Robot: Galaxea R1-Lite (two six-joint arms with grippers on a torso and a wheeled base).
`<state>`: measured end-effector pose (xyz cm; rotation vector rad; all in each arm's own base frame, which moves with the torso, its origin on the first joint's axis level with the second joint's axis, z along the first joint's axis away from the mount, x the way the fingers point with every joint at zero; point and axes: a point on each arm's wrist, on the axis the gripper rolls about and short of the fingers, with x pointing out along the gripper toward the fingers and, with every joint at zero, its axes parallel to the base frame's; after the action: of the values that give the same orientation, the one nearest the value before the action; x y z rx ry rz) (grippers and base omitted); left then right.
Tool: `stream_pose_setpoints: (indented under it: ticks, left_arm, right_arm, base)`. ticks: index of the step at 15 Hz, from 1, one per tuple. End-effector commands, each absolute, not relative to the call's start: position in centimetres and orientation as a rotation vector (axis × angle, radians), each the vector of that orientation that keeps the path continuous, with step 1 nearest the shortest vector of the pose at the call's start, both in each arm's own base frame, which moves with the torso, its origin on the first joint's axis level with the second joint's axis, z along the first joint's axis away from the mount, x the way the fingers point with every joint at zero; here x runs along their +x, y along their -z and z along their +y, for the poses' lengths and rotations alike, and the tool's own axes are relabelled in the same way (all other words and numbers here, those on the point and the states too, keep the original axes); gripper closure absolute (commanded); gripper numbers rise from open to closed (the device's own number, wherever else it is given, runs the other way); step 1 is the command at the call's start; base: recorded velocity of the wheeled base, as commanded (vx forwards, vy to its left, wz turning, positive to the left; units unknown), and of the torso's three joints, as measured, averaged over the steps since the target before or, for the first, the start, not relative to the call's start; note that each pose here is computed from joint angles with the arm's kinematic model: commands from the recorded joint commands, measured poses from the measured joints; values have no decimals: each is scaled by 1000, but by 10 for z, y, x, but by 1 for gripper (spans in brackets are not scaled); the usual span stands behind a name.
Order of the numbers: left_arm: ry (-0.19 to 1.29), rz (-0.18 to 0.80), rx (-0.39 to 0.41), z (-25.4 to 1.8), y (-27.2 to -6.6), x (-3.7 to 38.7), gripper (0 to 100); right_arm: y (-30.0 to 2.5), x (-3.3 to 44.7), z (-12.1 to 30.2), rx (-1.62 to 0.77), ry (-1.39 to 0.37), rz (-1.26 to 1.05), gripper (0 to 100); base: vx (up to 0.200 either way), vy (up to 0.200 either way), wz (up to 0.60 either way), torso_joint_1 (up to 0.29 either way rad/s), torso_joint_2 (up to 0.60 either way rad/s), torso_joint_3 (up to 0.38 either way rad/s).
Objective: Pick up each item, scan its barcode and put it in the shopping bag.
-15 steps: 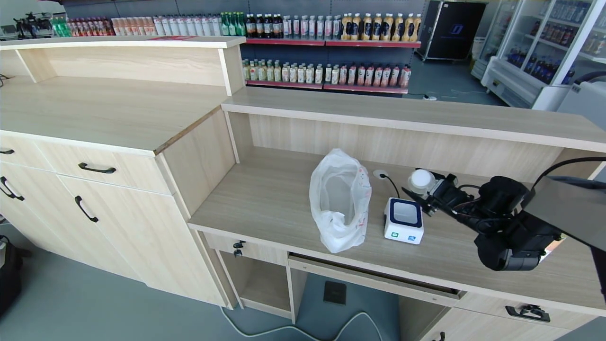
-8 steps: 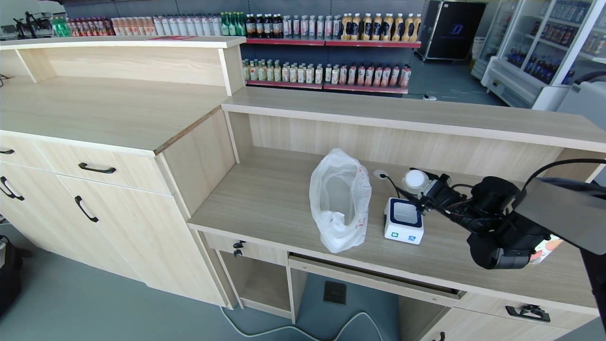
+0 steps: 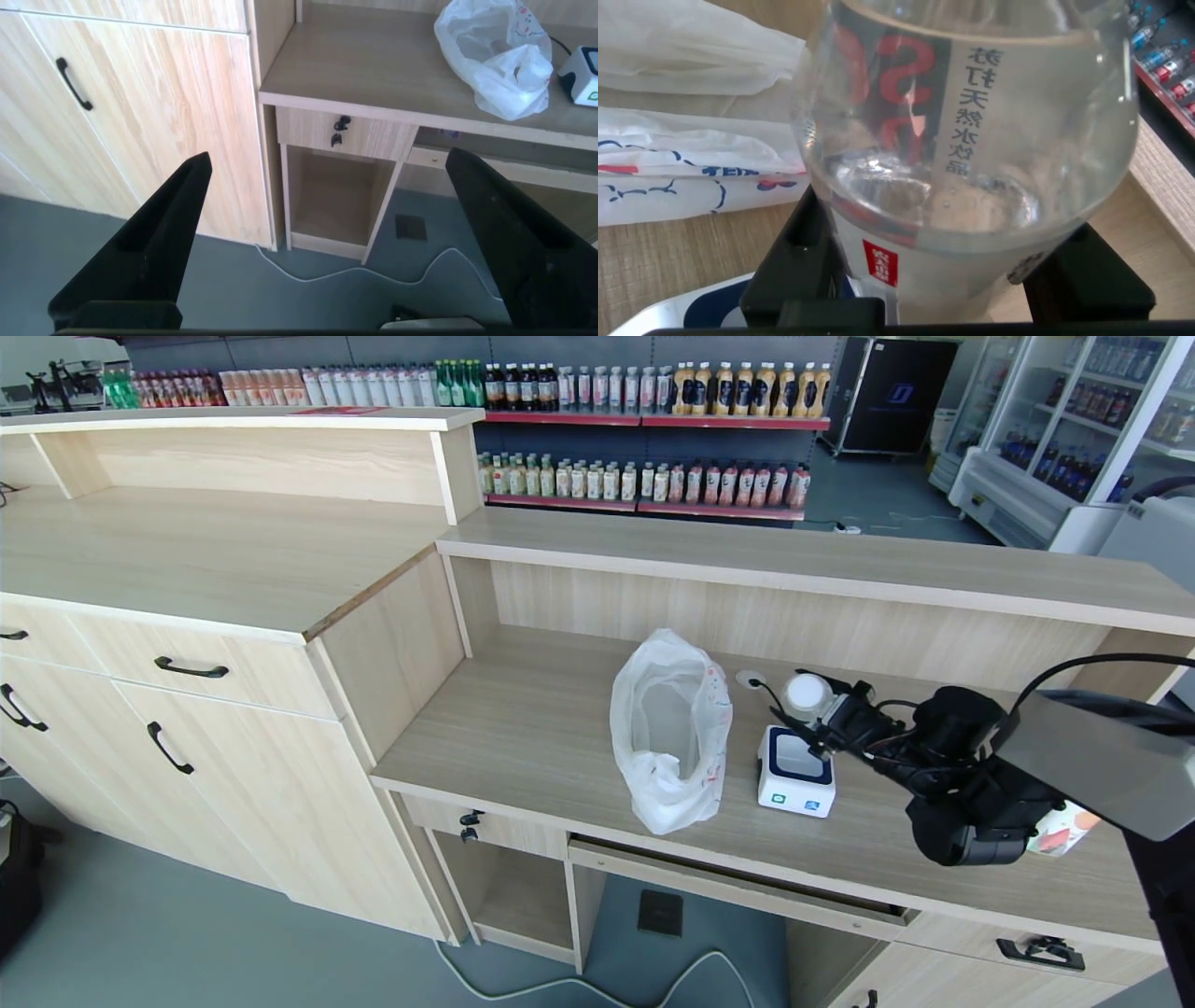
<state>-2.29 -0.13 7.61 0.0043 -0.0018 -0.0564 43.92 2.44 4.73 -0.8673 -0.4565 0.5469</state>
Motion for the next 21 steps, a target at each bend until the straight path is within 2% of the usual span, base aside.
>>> stream_pose_setpoints:
  ticks: [1, 12, 21]
  left_arm:
    - [57, -2, 5, -1, -76, -23, 0]
    - [57, -2, 5, -1, -76, -23, 0]
    - [57, -2, 5, -1, -76, -23, 0]
  right_arm:
    - [-45, 441, 25, -867, -548, -459, 100]
    - [-37, 447, 26, -863, -547, -457, 100]
    - [-42, 453, 34, -867, -548, -496, 100]
  base:
    - [0, 0, 0, 0, 0, 0]
    - [0, 0, 0, 0, 0, 0]
    - [0, 0, 0, 0, 0, 0]
